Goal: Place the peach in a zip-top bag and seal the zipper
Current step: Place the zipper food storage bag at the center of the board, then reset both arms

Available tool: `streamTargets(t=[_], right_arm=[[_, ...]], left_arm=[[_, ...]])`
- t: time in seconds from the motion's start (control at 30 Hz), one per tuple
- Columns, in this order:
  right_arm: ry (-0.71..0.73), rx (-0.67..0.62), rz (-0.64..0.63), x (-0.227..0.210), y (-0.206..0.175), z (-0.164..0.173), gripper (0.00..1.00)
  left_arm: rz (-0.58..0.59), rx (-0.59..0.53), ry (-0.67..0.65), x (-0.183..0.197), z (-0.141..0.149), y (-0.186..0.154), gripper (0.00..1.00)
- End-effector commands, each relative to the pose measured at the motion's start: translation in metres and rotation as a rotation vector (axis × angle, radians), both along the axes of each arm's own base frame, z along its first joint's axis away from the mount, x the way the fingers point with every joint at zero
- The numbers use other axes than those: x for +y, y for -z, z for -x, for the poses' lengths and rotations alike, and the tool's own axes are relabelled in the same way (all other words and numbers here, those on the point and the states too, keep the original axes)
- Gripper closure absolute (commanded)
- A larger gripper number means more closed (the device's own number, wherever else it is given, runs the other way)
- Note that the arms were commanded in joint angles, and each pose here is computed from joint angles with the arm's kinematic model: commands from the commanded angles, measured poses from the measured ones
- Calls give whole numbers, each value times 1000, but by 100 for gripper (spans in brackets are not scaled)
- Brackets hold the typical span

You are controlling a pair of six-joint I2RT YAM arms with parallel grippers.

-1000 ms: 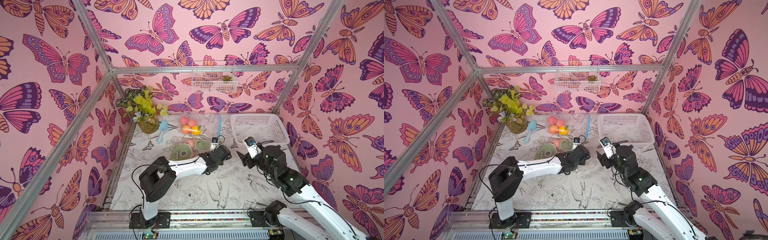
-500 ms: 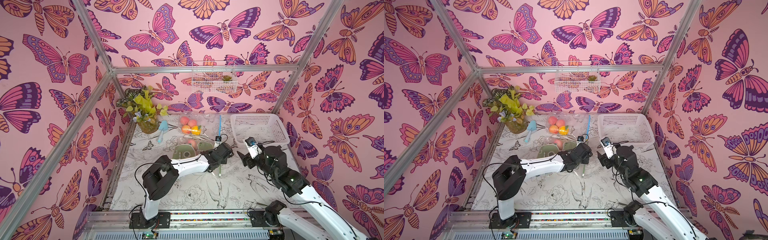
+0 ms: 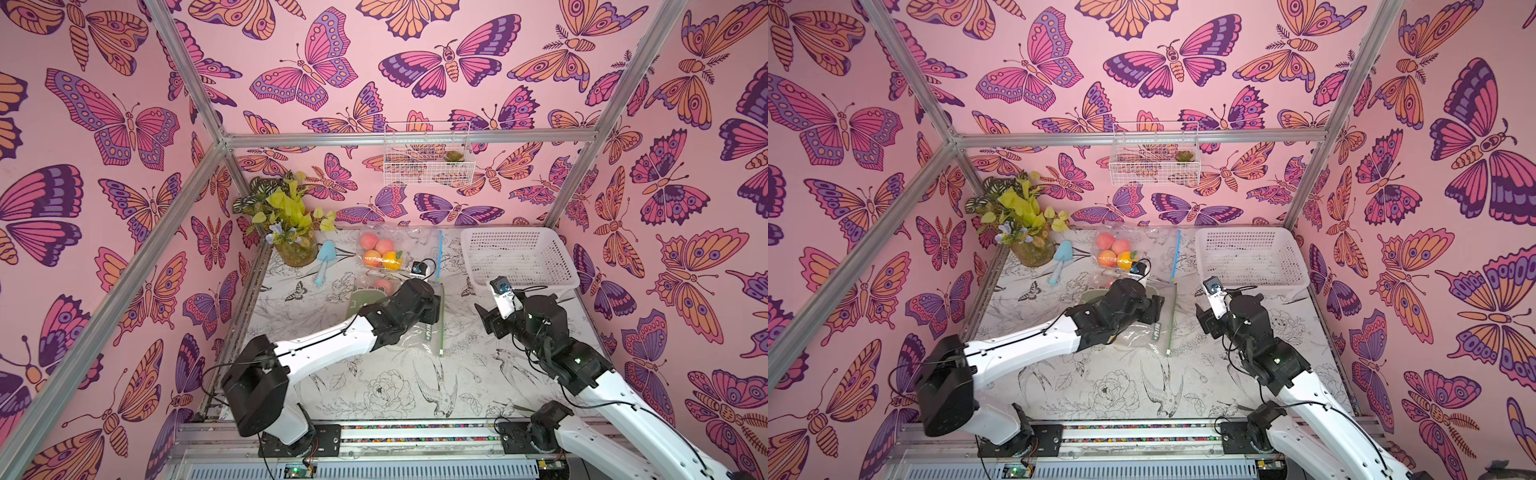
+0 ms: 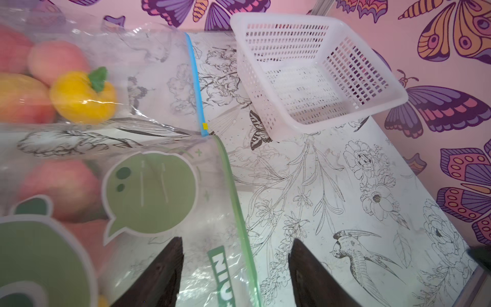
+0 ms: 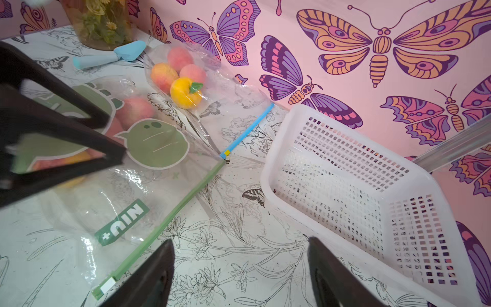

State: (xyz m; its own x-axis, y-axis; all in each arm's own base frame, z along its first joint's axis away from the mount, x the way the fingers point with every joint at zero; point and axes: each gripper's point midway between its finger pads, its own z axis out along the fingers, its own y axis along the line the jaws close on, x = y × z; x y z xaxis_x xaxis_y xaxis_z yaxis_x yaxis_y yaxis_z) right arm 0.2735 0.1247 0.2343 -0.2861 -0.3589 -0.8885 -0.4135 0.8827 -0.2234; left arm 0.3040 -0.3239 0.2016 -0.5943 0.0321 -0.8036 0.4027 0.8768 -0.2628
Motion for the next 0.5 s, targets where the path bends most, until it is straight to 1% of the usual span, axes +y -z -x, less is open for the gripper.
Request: streamTargets(t=[0.0,0.13,0.27,0.47], right_arm=[[79,-35,-21,-8,-2,-9,21],[183,-73,-14,-24,2,-16,21],[304,-139,-26,-44,2,-20,20],[506,-194,-44,-81,10,-24,17]], left_arm=[[-112,-60,-47,42,2,4,34],[-192,-142,-145,98,5,-13,29],[-283,-198,-241,145,4,-20,29],[-470,-331,-375,193,-7,-30,29]])
